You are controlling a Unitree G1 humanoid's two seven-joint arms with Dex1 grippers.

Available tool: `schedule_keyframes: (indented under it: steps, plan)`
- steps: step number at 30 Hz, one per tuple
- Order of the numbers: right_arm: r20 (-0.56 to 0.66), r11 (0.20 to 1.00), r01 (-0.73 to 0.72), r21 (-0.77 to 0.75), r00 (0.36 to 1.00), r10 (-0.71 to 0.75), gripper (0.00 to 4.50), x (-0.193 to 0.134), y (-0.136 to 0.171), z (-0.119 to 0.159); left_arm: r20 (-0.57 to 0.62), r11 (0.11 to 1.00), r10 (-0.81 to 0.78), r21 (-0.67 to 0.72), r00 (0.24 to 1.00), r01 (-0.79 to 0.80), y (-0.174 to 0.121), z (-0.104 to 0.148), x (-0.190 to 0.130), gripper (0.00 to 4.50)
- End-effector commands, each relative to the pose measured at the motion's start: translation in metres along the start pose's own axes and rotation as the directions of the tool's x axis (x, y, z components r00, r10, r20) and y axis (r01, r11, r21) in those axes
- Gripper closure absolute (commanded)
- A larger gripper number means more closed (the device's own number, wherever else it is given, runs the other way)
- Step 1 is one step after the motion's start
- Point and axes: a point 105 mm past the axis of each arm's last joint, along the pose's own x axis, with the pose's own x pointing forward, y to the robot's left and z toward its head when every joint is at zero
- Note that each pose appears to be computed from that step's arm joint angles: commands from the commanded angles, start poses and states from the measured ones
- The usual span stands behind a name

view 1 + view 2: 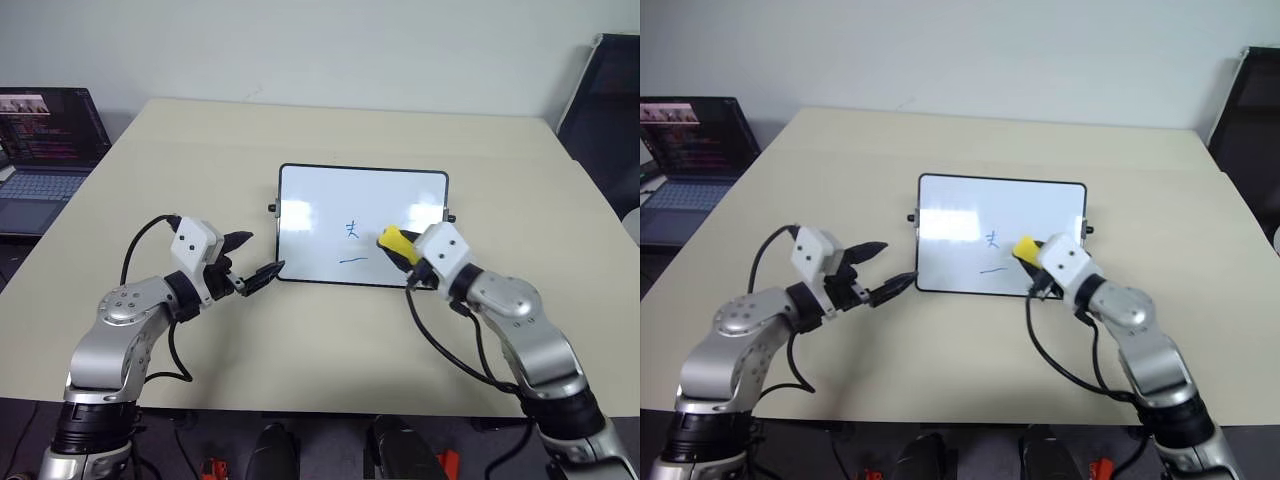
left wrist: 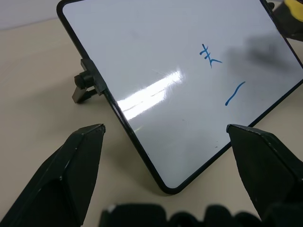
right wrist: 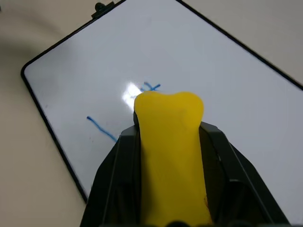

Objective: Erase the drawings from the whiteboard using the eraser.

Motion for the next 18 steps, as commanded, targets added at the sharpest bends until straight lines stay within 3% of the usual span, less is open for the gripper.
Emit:
schedule_keyframes:
  steps: [1,8,18]
  plan:
    - [0.038,0.993,0.049,-0.109,0.998,-0.045,3.20,0.018,-0.010,0.017,0.019,0.998,-0.028,0.060,0.999,0.027,-0.001,0.011,0.004,0.00]
    - [-0.046,0.979,0.055,-0.196,0.997,-0.065,3.20,0.054,-0.015,0.006,0.010,0.992,-0.105,0.076,0.994,0.104,-0.013,0.010,0.009,0.00]
    - [-0.246,0.914,-0.253,-0.318,0.953,0.178,3.20,0.039,0.024,-0.040,-0.001,0.986,-0.145,0.078,0.989,0.145,-0.020,0.007,0.008,0.00]
